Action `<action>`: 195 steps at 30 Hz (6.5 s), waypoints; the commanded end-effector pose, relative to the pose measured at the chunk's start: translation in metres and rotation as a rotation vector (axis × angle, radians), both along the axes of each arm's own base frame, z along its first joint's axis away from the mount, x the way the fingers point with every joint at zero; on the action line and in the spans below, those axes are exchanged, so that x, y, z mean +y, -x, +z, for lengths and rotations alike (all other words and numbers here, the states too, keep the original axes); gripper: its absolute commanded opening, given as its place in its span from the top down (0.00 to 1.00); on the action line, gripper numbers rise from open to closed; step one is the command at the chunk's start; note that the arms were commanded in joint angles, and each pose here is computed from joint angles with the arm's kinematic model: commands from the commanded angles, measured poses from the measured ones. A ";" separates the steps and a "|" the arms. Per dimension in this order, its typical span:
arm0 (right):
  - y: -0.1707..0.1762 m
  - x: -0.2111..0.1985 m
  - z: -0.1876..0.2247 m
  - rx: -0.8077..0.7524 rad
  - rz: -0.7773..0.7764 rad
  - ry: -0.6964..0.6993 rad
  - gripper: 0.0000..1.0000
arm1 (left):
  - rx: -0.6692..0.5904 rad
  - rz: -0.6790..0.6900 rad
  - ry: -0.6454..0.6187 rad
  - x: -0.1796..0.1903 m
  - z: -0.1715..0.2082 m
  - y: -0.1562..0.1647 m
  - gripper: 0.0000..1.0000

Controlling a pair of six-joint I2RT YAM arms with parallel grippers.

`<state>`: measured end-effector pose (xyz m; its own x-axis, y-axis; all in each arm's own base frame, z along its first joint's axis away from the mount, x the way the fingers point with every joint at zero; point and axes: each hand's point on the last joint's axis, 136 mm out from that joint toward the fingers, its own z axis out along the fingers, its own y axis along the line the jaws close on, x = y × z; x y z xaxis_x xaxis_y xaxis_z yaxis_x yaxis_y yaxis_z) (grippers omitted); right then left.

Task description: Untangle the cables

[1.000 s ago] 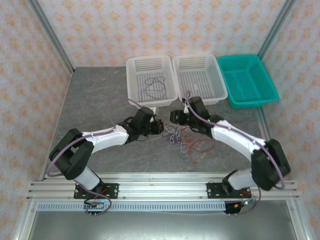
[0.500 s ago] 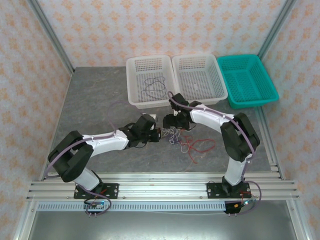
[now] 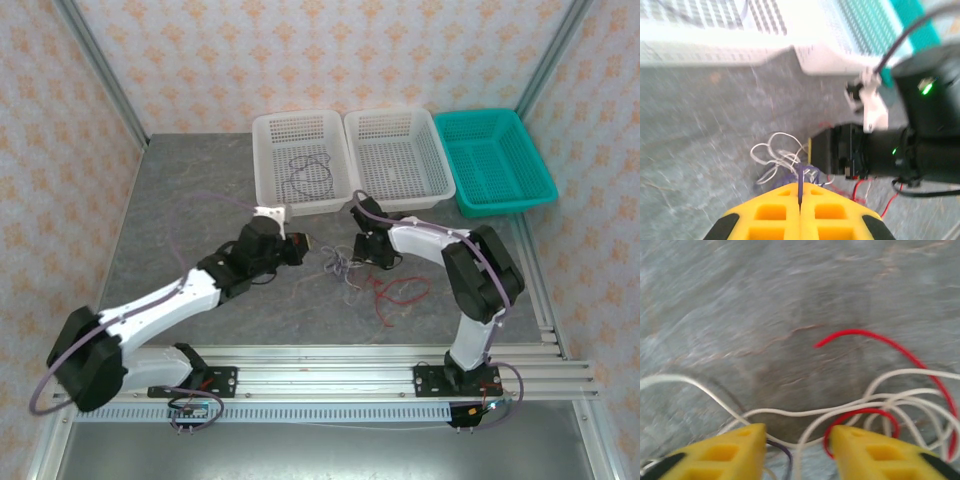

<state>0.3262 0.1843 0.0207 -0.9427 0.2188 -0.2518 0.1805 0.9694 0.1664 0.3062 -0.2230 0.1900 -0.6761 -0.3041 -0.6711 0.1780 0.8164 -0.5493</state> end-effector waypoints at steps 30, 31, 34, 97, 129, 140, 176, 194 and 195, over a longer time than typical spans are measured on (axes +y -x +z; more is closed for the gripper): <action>0.059 0.107 0.085 -0.753 1.072 -0.068 0.09 | 0.112 0.333 -0.140 0.109 -0.024 0.003 1.00; 0.061 0.112 0.077 -0.737 1.130 -0.033 0.06 | 0.112 0.334 -0.141 0.109 -0.025 0.003 1.00; 0.051 0.118 0.061 -0.698 1.207 0.073 0.00 | 0.114 0.333 -0.147 0.110 -0.025 0.003 1.00; 0.036 -0.266 0.068 -0.615 -1.002 -0.106 1.00 | 0.365 0.982 0.136 0.305 -0.099 0.057 1.00; -0.010 -0.029 0.087 -0.447 -0.064 0.092 0.30 | 0.101 0.622 0.121 0.233 -0.002 0.011 1.00; -0.021 0.025 0.014 -0.214 -0.013 0.142 0.20 | 0.129 0.637 0.061 0.238 -0.017 0.019 1.00; -0.003 -0.066 0.016 -0.225 -0.202 -0.162 1.00 | -0.204 0.634 0.283 0.284 0.182 -0.031 1.00; 0.002 -0.047 0.017 -0.215 -0.149 -0.200 1.00 | -0.701 0.245 0.308 0.161 0.443 -0.083 1.00; 0.003 -0.048 0.018 -0.218 -0.149 -0.195 1.00 | -0.695 0.228 0.307 0.155 0.445 -0.094 1.00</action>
